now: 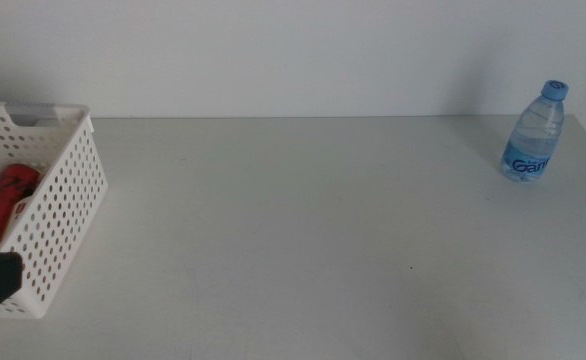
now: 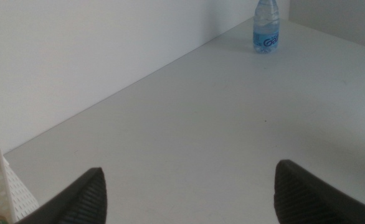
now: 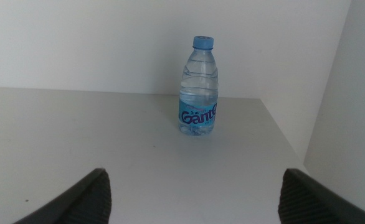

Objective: Use arms to grab the bottles and put them into the dustbin to the left of the table.

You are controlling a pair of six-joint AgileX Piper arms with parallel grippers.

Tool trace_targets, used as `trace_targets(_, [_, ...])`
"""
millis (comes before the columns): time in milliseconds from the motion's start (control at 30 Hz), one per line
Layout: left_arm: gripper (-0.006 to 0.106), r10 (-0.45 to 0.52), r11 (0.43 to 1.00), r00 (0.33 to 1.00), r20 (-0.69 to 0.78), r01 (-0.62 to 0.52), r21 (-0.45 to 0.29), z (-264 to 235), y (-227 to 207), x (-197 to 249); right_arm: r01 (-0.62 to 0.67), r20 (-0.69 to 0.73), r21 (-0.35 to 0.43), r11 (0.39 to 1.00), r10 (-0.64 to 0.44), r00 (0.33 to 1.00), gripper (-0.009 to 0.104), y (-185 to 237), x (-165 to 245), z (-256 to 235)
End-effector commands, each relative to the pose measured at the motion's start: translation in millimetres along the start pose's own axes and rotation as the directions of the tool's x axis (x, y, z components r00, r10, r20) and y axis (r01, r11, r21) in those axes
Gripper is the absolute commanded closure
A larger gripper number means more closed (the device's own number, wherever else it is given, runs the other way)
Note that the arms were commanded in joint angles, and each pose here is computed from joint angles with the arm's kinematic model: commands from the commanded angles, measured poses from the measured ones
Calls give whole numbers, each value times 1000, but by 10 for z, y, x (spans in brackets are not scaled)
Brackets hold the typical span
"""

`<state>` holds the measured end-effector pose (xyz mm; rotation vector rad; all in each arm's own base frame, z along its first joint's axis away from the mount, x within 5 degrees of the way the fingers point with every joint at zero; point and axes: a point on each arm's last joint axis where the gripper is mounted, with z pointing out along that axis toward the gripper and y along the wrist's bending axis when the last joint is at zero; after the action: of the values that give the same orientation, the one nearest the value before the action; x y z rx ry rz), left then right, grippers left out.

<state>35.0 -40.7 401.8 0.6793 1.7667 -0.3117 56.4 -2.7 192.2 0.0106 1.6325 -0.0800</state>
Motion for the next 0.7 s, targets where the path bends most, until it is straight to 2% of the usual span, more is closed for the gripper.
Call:
trace_targets(0, [11, -21, 1000, 996, 81, 22, -5, -4, 23, -126, 36, 78, 21, 999, -38, 996, 20, -22, -216, -2])
trace_targets(233, [11, -21, 1000, 996, 81, 22, -5, -4, 23, -126, 128, -48, 13, 992, -127, 991, 20, -47, -511, 231])
trace_targets(400, [11, -21, 1000, 996, 81, 22, -5, -4, 23, -126, 209, -139, -16, 978, -209, 968, 20, -53, -546, 503])
trace_targets(500, [11, -21, 1000, 996, 81, 22, -5, -4, 23, -126, 222, -109, -25, 975, -223, 969, 20, -43, -537, 670])
trace_targets(667, [11, -21, 1000, 996, 81, 22, -5, -4, 23, -126, 224, 86, -18, 974, -222, 971, 20, -11, -614, 967])
